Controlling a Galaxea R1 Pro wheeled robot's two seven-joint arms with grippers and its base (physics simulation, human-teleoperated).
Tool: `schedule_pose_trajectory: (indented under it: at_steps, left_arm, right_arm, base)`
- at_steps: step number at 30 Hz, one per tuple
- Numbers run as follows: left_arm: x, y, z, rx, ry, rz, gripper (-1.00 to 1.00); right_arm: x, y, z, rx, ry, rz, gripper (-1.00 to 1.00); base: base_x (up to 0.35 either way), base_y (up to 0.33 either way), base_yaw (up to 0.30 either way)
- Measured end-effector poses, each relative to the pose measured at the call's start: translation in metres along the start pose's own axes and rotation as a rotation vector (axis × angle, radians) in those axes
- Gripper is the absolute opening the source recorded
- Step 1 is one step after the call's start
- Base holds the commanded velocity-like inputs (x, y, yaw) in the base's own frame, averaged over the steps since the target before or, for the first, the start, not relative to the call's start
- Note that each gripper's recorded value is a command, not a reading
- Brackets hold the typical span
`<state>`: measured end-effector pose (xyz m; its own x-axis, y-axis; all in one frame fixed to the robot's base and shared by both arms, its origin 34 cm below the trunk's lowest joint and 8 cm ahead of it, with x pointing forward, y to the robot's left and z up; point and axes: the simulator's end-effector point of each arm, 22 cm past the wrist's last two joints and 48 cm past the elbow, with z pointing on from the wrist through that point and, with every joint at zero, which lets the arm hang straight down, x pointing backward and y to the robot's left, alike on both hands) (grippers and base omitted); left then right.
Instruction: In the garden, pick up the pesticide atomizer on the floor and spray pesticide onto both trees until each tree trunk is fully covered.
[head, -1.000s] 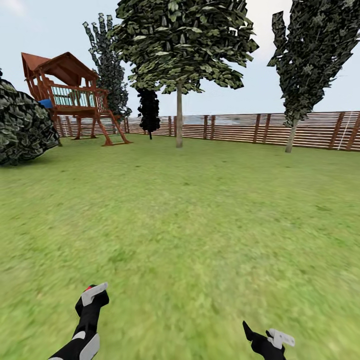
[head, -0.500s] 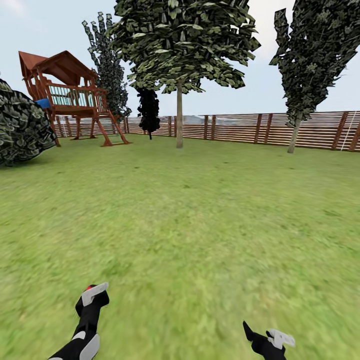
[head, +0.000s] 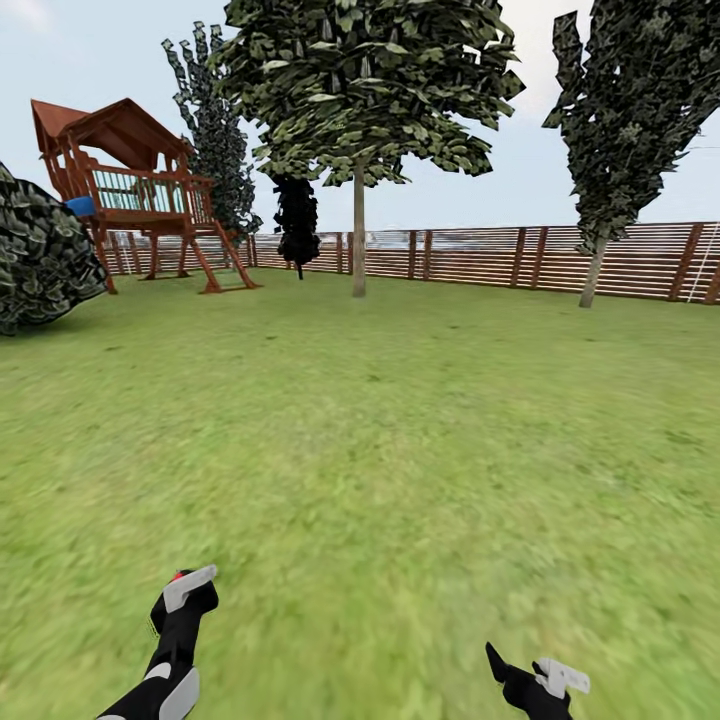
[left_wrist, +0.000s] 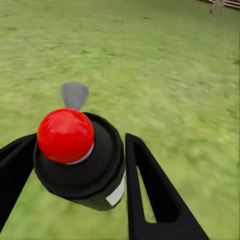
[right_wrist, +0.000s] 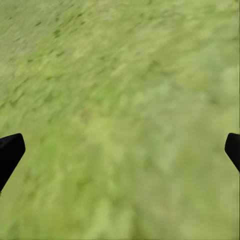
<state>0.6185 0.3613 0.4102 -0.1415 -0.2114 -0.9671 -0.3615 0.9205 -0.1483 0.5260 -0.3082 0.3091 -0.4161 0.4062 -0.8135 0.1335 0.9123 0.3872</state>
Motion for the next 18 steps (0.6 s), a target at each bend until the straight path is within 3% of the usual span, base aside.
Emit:
schedule_pose_trajectory:
  at_steps: [7, 8, 10, 12, 13, 18]
  left_arm:
    - [0.000, -0.001, 0.000, 0.002, -0.001, 0.002, -1.00]
    - [0.000, -0.004, 0.000, 0.016, 0.000, 0.018, -1.00]
    - [0.005, -0.023, -0.002, 0.092, 0.016, 0.110, -1.00]
    - [0.019, -0.050, -0.007, 0.202, 0.051, 0.251, -1.00]
    - [0.022, -0.054, -0.008, 0.223, 0.059, 0.284, -1.00]
    - [0.024, -0.055, -0.009, 0.237, 0.067, 0.318, -1.00]
  right_arm:
    - [0.000, 0.000, 0.000, 0.000, 0.000, 0.000, 1.00]
    - [0.000, 0.000, 0.000, 0.000, 0.000, 0.000, 1.00]
    - [0.000, 0.000, 0.000, 0.000, 0.000, 0.000, 1.00]
    - [0.000, 0.000, 0.000, 0.000, 0.000, 0.000, 1.00]
    - [0.000, 0.000, 0.000, 0.000, 0.000, 0.000, 1.00]
    - [0.000, 0.000, 0.000, 0.000, 0.000, 0.000, 1.00]
  base:
    - [0.329, 0.000, 0.000]
    - [0.329, 0.000, 0.000]
    - [0.329, 0.000, 0.000]
    - [0.329, 0.000, 0.000]
    - [0.329, 0.000, 0.000]
    - [0.329, 0.000, 0.000]
